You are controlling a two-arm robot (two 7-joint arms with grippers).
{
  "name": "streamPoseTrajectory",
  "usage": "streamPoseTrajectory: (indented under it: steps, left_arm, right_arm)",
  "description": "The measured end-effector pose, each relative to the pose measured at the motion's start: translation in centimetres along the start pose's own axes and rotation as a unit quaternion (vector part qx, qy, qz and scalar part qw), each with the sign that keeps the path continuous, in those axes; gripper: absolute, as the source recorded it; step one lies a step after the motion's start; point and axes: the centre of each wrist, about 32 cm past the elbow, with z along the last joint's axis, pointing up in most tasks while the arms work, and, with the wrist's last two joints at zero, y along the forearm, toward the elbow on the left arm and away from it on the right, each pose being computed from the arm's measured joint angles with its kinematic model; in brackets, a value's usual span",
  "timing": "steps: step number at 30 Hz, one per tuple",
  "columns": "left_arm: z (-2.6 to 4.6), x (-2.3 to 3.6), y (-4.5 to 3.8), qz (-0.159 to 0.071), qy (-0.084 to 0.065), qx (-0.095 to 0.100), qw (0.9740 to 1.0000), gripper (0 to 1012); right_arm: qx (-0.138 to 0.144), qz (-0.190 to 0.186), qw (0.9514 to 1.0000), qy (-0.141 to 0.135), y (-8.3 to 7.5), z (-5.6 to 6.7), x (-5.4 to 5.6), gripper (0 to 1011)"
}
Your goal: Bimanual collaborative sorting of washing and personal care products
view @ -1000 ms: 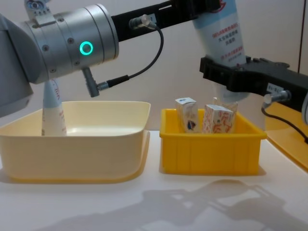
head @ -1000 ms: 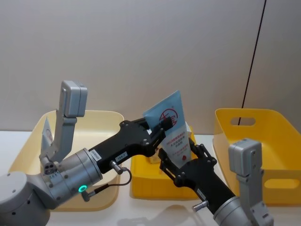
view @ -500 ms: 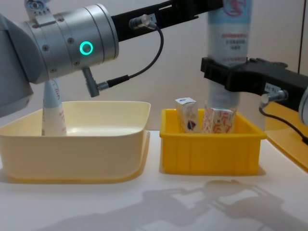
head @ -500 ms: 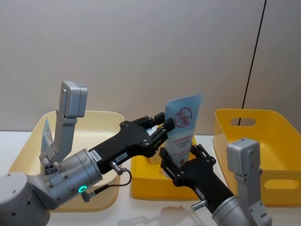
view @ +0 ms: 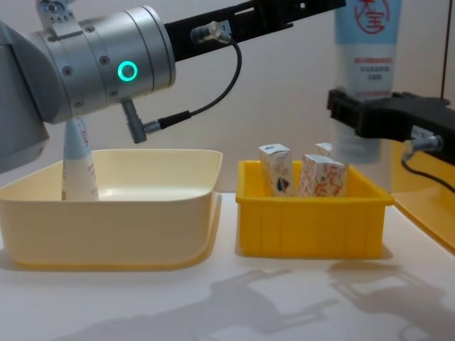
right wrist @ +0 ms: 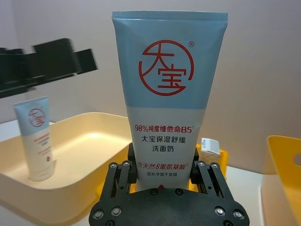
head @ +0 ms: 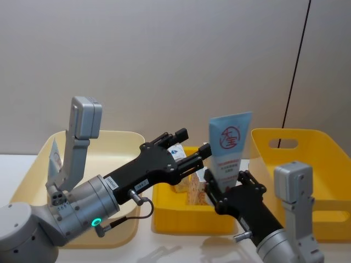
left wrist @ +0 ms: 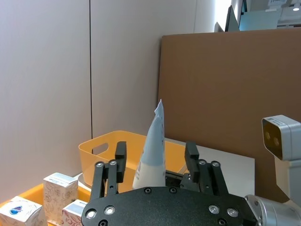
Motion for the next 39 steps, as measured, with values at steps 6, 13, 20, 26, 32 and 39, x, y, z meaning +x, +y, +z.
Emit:
streamPoseTrajectory:
  steps: [6,13,20,26,32,39]
  left_arm:
    - [0.00,0.00,0.00,0.000,0.000,0.000,1.0000,916]
    - [0.00,0.00,0.00,0.000,0.000,0.000,1.0000,1003]
    - [0.00,0.00,0.00,0.000,0.000,0.000,1.0000,1003]
    - [0.00,0.00,0.00,0.000,0.000,0.000,1.0000,1004]
    - [0.00,0.00,0.00,0.000,0.000,0.000,1.0000,1003]
    - [0.00,0.00,0.00,0.000,0.000,0.000,1.0000,1003]
  right_arm:
    - [0.000,-0.040,0.9992,-0.005,-0.1,0.0,0.6,562]
    - [0.008,-0.089,0.9959,-0.014,0.0,0.0,1.6,527]
    - [0.024,-0.140,0.9895,-0.026,0.1,0.2,3.1,491]
    - [0.037,-0.187,0.9808,-0.039,0.4,0.4,4.7,463]
    - [0.047,-0.235,0.9693,-0.053,0.6,0.6,6.5,448]
    - [0.046,-0.285,0.9547,-0.070,0.9,0.8,8.5,446]
